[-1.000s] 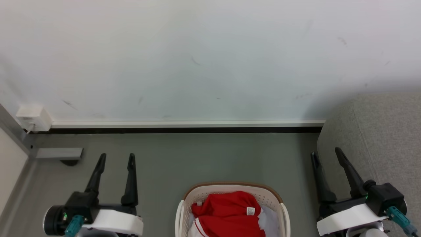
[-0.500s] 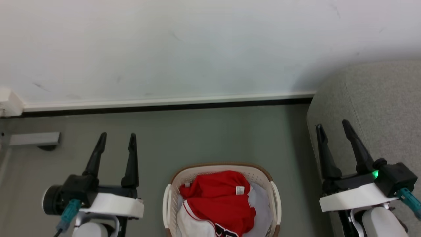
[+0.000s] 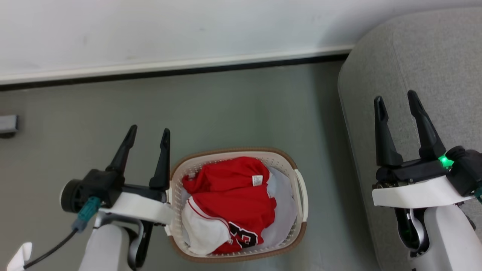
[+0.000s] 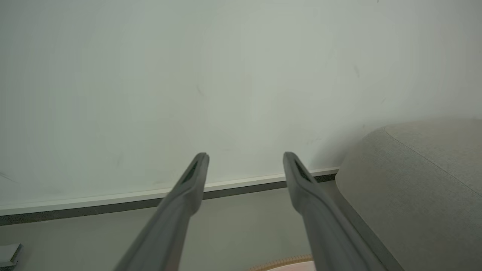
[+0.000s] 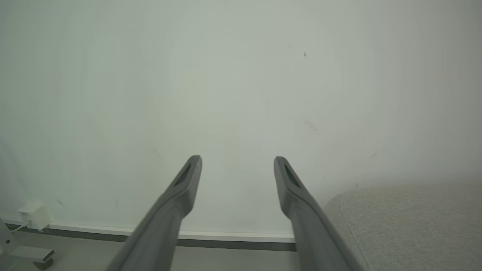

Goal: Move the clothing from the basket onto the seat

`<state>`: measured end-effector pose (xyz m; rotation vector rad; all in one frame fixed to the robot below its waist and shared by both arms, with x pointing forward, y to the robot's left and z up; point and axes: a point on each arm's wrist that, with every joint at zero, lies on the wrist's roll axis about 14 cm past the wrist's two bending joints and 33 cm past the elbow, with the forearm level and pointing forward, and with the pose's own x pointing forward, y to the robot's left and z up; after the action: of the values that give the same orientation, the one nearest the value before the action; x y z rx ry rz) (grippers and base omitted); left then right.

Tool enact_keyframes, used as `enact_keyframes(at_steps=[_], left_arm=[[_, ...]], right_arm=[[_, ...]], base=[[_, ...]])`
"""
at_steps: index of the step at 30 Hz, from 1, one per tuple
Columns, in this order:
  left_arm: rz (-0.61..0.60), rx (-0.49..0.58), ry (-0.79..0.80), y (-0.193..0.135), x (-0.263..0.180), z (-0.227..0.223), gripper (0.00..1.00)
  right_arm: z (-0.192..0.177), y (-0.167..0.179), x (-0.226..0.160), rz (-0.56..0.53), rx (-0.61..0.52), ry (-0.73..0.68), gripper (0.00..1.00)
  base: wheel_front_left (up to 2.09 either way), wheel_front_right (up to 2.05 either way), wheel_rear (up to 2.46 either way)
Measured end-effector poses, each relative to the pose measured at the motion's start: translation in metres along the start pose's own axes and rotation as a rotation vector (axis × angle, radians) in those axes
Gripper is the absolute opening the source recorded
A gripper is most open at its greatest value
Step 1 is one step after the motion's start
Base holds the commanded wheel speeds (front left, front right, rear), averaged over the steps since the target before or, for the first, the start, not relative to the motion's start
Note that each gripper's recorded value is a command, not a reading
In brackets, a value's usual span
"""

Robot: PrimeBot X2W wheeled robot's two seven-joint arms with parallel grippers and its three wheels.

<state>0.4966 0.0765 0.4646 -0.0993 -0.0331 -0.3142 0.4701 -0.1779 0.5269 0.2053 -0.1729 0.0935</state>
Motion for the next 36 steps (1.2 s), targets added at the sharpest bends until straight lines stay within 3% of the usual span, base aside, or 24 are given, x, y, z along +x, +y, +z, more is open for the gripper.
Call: enact_keyframes(at_steps=[14,25,36], left_arm=[[-0.135,-0.083,0.242,-0.036,0.029,-0.104,1.0],[-0.302,-0.18,0.586,-0.088,0.029,-0.199,1.0],[-0.409,-0.116,0.896,-0.099,0.004,-0.282,1.0]], right_arm=[[-0.02,-0.033,0.014,-0.068,-0.036,0.024,1.0],[-0.04,-0.053,0.025,-0.1,-0.051,0.049,1.0],[-0.06,-0.068,0.036,-0.114,-0.075,0.073,1.0]], base=[[0.0,0.0,0.0],[0.0,0.0,0.0],[0.0,0.0,0.0]])
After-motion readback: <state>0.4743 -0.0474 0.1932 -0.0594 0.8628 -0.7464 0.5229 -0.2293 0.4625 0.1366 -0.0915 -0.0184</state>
